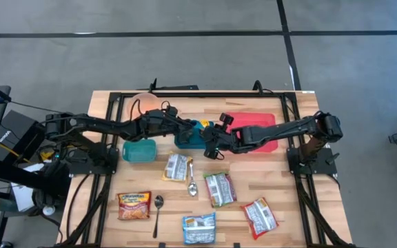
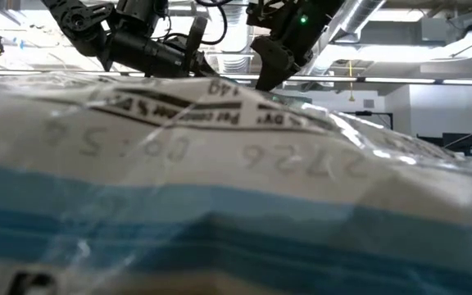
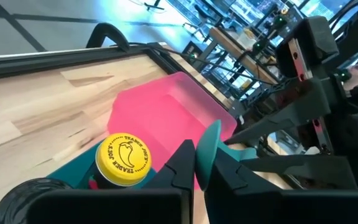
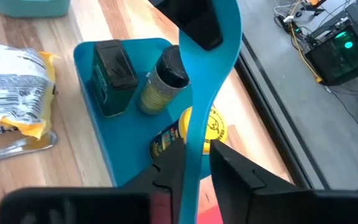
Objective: Pick & Place Food Item
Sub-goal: Put the blue spoon into the green bin
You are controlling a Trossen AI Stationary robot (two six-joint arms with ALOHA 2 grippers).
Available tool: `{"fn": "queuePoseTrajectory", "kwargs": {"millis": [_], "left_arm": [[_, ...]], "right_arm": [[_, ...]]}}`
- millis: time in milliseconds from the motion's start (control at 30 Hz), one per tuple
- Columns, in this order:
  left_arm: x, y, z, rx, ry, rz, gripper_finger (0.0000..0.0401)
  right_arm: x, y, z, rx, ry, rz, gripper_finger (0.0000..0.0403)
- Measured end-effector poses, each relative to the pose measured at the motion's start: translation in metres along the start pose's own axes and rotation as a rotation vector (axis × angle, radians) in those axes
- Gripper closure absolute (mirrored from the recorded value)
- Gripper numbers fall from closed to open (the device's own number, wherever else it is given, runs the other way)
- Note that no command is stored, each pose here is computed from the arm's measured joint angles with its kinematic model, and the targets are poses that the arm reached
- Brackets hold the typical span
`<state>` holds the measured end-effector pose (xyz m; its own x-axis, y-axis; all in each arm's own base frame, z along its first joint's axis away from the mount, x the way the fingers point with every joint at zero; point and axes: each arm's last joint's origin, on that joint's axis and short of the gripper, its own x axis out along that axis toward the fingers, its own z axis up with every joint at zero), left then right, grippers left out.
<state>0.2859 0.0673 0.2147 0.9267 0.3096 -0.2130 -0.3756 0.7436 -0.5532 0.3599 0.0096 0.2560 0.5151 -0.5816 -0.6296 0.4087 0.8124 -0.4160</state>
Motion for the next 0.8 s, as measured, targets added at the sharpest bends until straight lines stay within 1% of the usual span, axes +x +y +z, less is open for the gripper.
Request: {"fn": "queuePoseTrajectory", "kwargs": {"millis": [200,300,400,433,500,600,800], "left_arm": [[0.000,0.004,0.002,-0.002,-0.002,0.017,0.0395],[0.001,0.007,0.005,-0.005,-0.009,0.026,0.0395],[-0.002,0.008,0.009,-0.009,-0.004,-0.007,0.0395],[-0.003,0.007,0.011,-0.010,-0.004,-0.013,0.0395],[-0.008,0.007,0.012,-0.005,0.015,0.002,0.0395],[-0.019,0.005,0.016,0.013,0.048,0.026,0.0395],[-0.050,0.000,0.027,0.041,0.093,0.072,0.0395]], "right_arm": [[-0.008,-0.002,-0.004,-0.004,0.024,-0.008,0.0275],[-0.020,-0.006,-0.008,0.003,0.059,-0.009,0.0250],[-0.032,-0.009,-0.017,0.003,0.104,-0.043,0.0230],[-0.037,-0.009,-0.017,0.012,0.094,-0.058,0.0224],[-0.050,-0.010,-0.021,0.007,0.086,-0.097,0.0216],[-0.069,-0.006,-0.024,0.016,0.047,-0.116,0.0208],[-0.091,0.000,-0.031,0.013,0.004,-0.159,0.0210]]}}
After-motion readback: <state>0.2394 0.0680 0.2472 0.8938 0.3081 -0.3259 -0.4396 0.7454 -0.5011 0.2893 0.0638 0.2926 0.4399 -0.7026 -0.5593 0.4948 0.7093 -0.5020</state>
